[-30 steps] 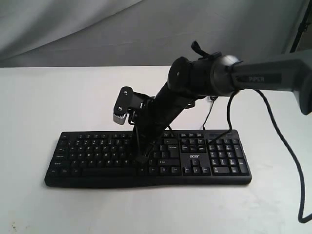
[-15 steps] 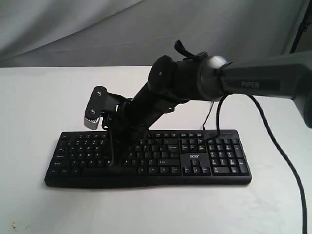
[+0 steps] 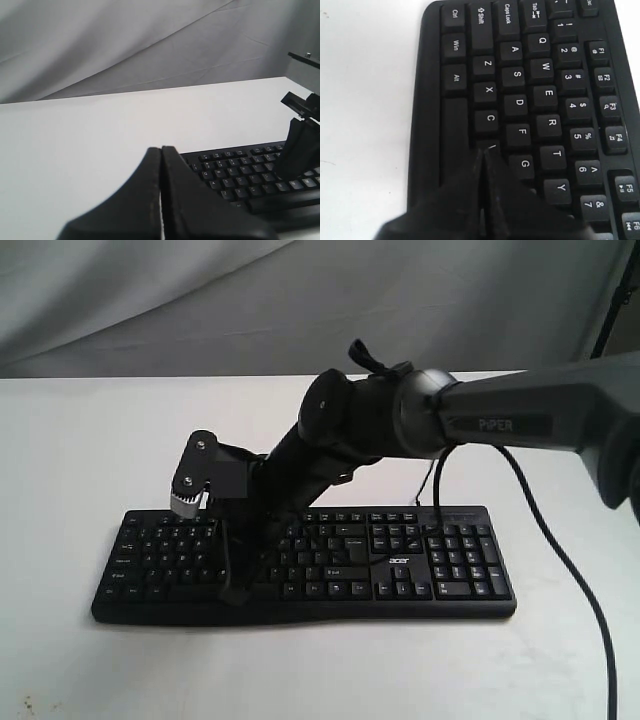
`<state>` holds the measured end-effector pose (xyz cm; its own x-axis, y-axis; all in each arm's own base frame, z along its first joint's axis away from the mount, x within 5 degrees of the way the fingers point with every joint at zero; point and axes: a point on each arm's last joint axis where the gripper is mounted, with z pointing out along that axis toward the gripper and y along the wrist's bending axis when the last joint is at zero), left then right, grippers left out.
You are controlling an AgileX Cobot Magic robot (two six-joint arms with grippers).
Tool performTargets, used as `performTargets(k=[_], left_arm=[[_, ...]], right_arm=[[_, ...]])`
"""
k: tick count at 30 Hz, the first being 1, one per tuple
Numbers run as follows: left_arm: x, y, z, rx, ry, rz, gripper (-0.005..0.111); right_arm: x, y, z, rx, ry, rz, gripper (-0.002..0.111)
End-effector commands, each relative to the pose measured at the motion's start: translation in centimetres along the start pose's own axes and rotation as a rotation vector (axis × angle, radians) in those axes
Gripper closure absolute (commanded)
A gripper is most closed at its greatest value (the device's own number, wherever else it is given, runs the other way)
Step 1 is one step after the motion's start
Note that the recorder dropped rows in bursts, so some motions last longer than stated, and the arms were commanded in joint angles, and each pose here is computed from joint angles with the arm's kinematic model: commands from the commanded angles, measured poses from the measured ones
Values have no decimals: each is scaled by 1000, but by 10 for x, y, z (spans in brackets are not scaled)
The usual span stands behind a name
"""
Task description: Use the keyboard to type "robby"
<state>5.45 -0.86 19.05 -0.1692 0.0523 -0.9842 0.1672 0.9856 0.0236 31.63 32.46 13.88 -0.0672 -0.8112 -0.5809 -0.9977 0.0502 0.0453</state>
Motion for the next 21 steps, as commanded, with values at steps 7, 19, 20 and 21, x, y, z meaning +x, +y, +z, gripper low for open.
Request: performTargets(k=[7,19,20,21], left_arm=[[1,0,0,4,-5,3,107],[1,0,0,4,-5,3,107],[1,0,0,4,-5,3,107],[1,0,0,4,-5,3,107]], right_arm=[[3,-2,7,11,-5,6,108],[2,-3,7,29,-9,4,108],[2,-3,7,29,-9,4,108],[2,-3,7,29,-9,4,108]])
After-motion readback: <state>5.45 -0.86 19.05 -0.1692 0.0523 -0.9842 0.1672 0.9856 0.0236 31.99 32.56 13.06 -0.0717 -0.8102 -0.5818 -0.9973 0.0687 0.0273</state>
